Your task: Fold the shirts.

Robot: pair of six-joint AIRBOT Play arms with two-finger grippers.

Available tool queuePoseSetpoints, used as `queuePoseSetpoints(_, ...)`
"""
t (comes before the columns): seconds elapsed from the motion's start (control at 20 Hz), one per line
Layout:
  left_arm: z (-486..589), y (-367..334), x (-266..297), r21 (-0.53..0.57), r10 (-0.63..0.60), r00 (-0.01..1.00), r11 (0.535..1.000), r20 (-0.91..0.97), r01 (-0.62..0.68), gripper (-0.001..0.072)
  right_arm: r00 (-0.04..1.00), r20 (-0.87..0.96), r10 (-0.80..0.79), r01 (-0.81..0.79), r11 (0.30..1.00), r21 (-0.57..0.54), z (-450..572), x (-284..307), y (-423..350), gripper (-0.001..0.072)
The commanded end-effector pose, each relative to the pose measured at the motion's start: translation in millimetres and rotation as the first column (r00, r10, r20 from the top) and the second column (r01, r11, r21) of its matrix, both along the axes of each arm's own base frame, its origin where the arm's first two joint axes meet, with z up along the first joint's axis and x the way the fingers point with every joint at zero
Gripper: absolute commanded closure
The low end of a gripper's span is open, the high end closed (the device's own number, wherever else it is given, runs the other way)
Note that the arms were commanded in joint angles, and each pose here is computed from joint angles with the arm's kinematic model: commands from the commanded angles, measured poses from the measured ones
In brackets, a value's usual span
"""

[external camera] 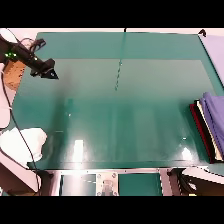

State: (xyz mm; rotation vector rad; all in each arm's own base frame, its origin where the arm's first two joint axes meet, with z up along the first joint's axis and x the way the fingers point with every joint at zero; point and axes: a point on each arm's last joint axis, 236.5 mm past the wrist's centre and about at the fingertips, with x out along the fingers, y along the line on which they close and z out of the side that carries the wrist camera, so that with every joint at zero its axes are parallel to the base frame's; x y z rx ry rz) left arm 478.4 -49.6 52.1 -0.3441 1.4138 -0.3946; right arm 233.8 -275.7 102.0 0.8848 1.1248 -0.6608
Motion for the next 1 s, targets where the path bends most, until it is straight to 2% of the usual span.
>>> queuePoseSetpoints(0.0, 38.4, -5.3, -9.5, -0.009, 0.005, 0.998, 1.0, 0.057, -0.004, 0.0688, 0.961, 0.185, 0.205, -0.195, 0.978, -0.072, 30.5, 89.4, 49.0, 0.0698)
queuePoseSetpoints(0.15, 59.5, -8.2, -38.2, 0.029, 0.006, 0.998, 1.0, 0.056, -0.008, 0.0688, 0.905, 0.155, 0.396, -0.397, 0.918, -0.027, 8.4, 118.6, 127.3, 0.0698)
queuePoseSetpoints(0.35, 38.9, -31.8, -109.5, 0.114, -0.026, 1.0, 0.993, 0.001, 0.026, 0.0687, 0.807, 0.088, 0.584, -0.59, 0.804, 0.073, -55.8, 90.8, 226.5, 0.0698)
queuePoseSetpoints(0.65, -22.2, -60.2, -220.8, 0.101, 0.046, 0.997, 0.994, -0.064, -0.039, 0.0687, 0.751, 0.054, 0.658, -0.659, 0.743, 0.115, -117.0, 36.1, 276.5, 0.0698)
queuePoseSetpoints(0.75, -28.4, -54.5, -230.1, 0.122, 0.057, 0.996, 0.991, -0.068, -0.048, 0.0686, 0.754, 0.065, 0.653, -0.656, 0.745, 0.123, -116.0, 36.9, 279.2, 0.0698)
queuePoseSetpoints(0.95, -28.8, -54.5, -234.8, 0.123, 0.066, 0.994, 0.991, -0.092, -0.055, 0.0686, 0.737, 0.015, 0.676, -0.656, 0.71, 0.256, -114.9, 6.4, 295.2, 0.0659)
